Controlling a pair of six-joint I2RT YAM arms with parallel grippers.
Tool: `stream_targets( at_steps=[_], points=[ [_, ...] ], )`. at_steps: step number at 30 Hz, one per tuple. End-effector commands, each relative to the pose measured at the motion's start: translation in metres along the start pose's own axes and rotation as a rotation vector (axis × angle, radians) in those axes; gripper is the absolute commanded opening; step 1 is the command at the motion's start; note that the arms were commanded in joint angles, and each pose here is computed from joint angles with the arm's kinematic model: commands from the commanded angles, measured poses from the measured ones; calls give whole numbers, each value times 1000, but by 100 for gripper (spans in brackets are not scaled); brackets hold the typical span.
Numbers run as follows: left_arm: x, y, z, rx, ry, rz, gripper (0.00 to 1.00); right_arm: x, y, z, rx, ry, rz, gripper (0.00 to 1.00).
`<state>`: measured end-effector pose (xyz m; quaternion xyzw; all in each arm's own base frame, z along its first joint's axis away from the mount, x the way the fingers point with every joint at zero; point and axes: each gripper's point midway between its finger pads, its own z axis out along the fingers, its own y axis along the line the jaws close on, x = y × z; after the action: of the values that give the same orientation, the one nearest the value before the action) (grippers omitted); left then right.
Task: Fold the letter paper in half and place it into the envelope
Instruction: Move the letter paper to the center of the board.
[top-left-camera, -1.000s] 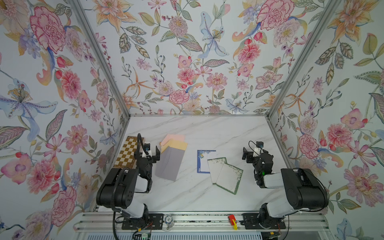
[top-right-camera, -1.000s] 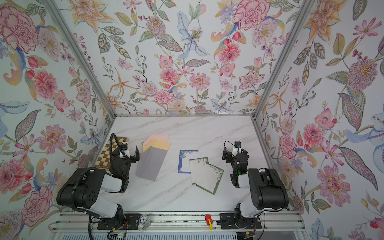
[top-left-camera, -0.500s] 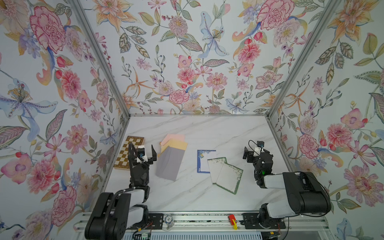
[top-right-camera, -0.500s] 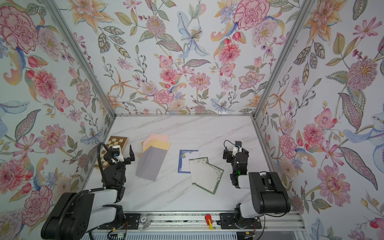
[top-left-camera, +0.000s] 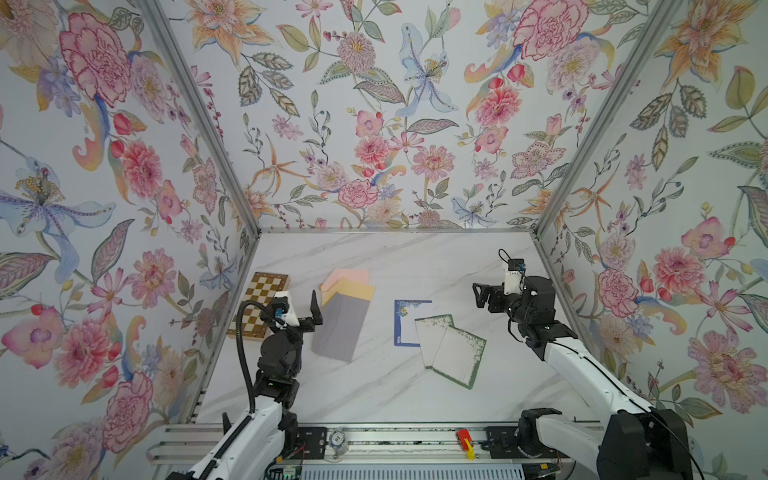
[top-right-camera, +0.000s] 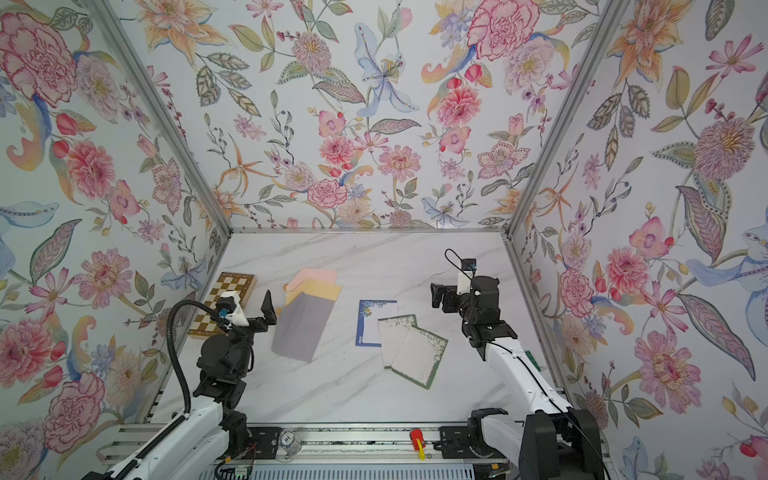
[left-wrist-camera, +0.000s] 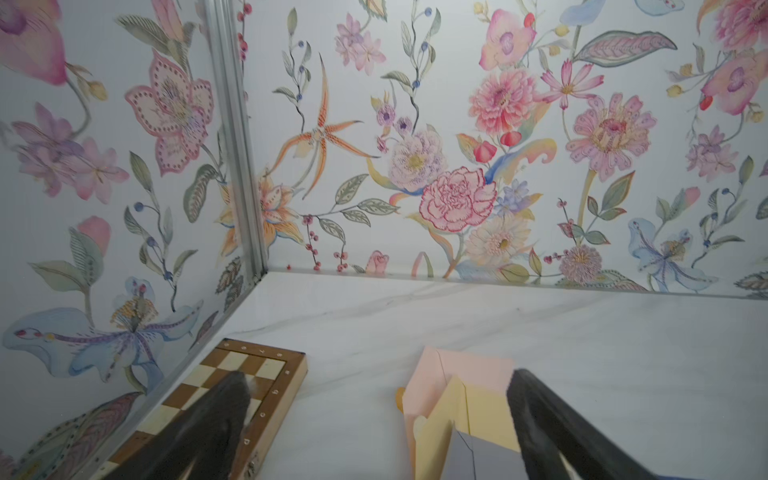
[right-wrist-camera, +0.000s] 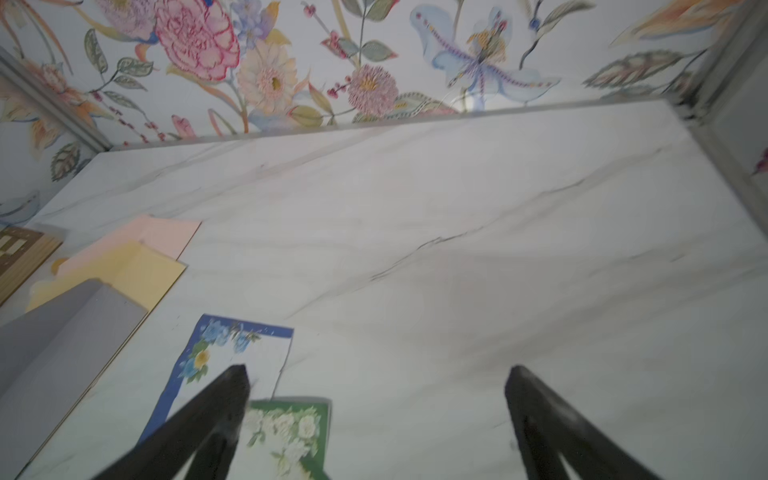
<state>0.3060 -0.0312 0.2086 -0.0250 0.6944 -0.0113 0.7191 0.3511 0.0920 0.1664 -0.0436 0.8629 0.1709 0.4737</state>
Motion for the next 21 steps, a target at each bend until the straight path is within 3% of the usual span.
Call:
stream_targets(
  at_steps=[1,7,12,21],
  points=[
    [23,-17,6,31,108,-67,100,72,28,2,-83,281,122,99],
    [30,-82,18,195,194,-29,100,114,51,11,-83,408,85,99],
    [56,-133,24,310,319,91,100,138,66,13,-73,511,51,99],
    [66,-157,26,355,349,115,99,177,99,-3,-161,651,34,97]
  ],
)
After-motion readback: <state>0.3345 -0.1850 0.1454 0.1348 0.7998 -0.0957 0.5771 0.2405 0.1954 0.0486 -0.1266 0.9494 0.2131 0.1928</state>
